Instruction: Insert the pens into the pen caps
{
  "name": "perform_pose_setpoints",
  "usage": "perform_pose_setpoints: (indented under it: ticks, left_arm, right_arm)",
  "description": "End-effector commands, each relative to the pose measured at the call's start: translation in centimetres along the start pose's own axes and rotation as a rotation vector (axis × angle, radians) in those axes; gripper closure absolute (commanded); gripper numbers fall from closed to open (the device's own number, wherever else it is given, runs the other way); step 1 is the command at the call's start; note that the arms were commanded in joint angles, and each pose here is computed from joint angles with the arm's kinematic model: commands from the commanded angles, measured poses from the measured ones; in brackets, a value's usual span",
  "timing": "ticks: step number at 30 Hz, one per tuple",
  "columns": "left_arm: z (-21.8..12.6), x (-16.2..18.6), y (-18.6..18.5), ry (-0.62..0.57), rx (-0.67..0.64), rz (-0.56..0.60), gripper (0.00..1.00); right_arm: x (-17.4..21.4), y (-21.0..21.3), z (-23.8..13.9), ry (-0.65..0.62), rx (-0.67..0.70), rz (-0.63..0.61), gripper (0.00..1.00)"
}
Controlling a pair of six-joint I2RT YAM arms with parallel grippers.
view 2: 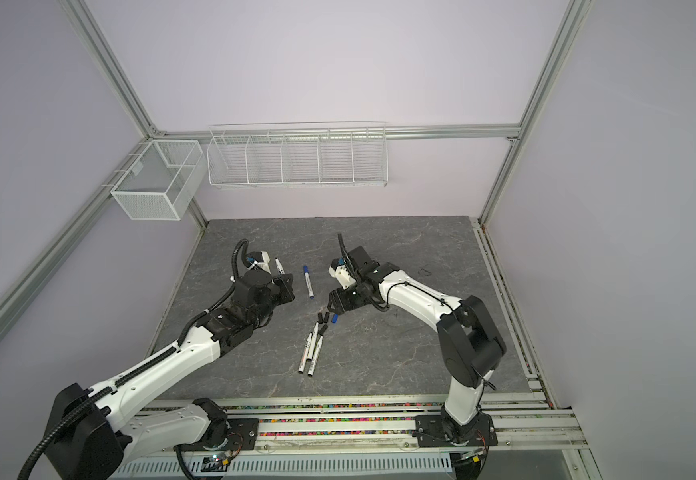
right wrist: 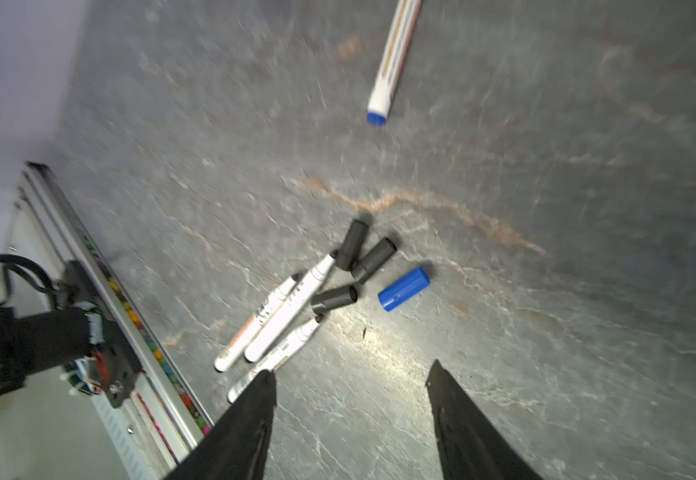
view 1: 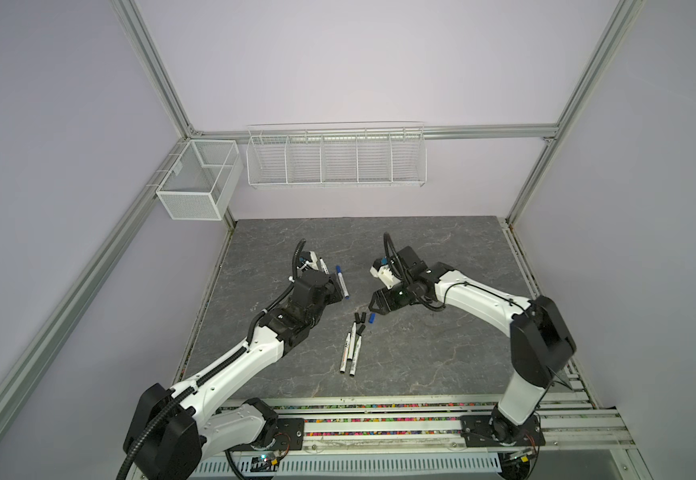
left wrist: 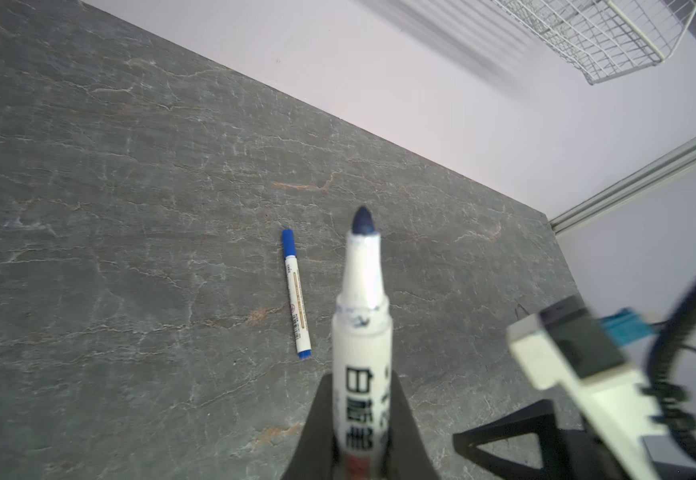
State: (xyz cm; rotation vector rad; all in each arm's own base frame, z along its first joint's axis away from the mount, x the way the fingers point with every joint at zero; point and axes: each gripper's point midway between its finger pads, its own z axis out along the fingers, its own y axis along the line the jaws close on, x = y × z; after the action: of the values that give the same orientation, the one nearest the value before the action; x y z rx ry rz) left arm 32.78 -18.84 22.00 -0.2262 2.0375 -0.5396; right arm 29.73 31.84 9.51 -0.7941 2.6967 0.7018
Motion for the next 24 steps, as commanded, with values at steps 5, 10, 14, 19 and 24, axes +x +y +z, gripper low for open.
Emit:
perform_pose_setpoints:
  ticks: [5, 10, 14, 19, 24]
  left_arm:
    - [-0.6, -0.4, 1.0, -0.028, -0.038, -0.015, 1.0]
    - [-1.0, -0.4, 0.9, -0.025, -0.033, -0.005, 1.0]
    - [-1.4, -0.6, 0.9, -0.022, -0.03, 0.025, 1.0]
    - [-2.0, -0.9, 1.0, -0.027, -0.036, 0.048, 1.0]
    - [-2.3, -0.9, 1.2, -0.033, -0.028, 0.043, 1.0]
  right_arm:
    - [0.4, -2.1, 2.5, 0.138, 0.15, -0.053, 0.39]
    - [0.1, -2.7, 4.3, 0.175, 0.199, -0.068, 0.39]
    - [0.1, -2.8, 5.3, 0.202, 0.22, -0.08, 0.39]
    - [0.7, -3.0, 6.4, 0.241, 0.279, -0.124, 0.39]
    - [1.7, -4.0, 6.5, 0.268, 0.341, -0.132, 0.39]
